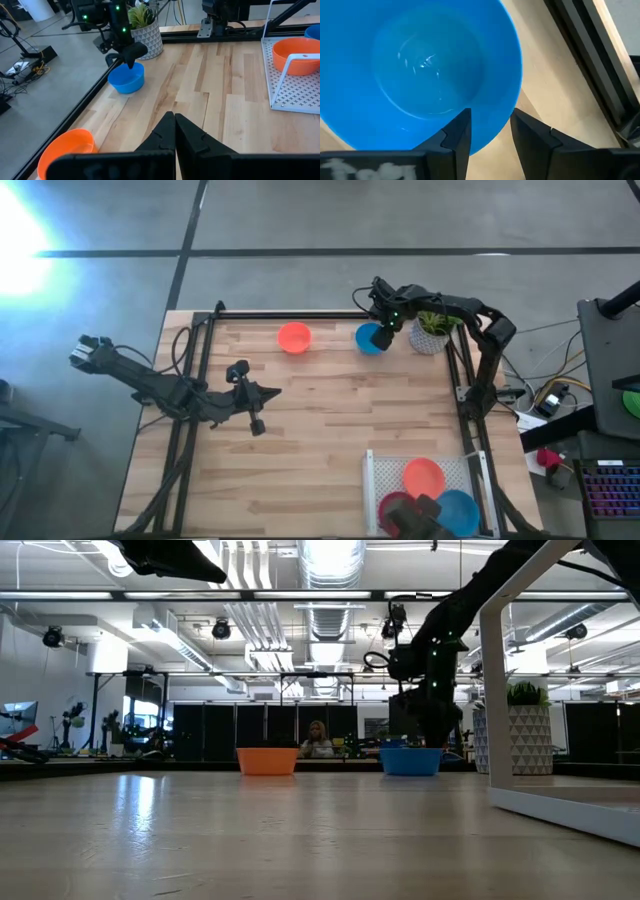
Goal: Pick & Place Mini bowls
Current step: Stack the blue bowl on top of the blue bowl on the shelf
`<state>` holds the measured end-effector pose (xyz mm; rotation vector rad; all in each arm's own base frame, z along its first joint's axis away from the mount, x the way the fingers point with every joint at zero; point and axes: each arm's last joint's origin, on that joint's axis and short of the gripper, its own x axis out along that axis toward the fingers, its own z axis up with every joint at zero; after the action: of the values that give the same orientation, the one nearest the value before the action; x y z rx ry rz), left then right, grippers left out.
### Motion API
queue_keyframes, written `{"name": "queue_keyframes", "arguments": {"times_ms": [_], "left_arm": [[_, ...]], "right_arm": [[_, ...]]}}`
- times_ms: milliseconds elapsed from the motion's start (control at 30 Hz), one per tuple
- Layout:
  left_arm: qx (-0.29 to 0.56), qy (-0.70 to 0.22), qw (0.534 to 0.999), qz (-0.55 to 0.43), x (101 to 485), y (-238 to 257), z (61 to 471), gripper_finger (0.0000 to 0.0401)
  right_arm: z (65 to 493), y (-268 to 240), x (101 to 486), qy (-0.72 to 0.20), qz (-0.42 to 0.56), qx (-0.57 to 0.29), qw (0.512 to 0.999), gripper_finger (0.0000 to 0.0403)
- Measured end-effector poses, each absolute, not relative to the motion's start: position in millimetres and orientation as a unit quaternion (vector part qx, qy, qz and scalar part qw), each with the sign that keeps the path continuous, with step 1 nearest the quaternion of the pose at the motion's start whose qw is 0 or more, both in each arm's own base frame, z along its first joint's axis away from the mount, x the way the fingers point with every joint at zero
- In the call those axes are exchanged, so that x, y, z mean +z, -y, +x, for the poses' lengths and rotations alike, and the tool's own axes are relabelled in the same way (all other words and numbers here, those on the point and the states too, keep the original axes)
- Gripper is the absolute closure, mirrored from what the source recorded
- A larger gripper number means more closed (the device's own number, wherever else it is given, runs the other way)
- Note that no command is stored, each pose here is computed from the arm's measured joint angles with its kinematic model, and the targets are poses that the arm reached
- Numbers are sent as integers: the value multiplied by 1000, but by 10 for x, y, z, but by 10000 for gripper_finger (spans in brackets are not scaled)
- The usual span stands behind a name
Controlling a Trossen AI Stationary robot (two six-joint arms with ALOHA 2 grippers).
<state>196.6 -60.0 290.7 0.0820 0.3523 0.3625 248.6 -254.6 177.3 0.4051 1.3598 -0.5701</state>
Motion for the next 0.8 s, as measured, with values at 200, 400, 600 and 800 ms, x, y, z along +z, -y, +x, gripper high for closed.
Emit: {"name": "queue_keyframes", "arguments": {"times_ms": [200, 400, 600, 800], "left_arm": [[179, -175, 967, 41, 2906, 600, 1965, 401], [179, -178, 967, 43, 2900, 599, 1963, 401], [179, -182, 966, 45, 2892, 597, 1959, 401], [177, -184, 966, 46, 2888, 598, 1958, 401]], "right_arm": [[2495, 2553, 1770, -611, 186, -263, 723, 314], [2498, 2556, 1770, -606, 195, -272, 721, 387], [2487, 2544, 1808, -602, 201, -278, 721, 393], [2405, 2457, 2061, -589, 203, -286, 728, 395]]}}
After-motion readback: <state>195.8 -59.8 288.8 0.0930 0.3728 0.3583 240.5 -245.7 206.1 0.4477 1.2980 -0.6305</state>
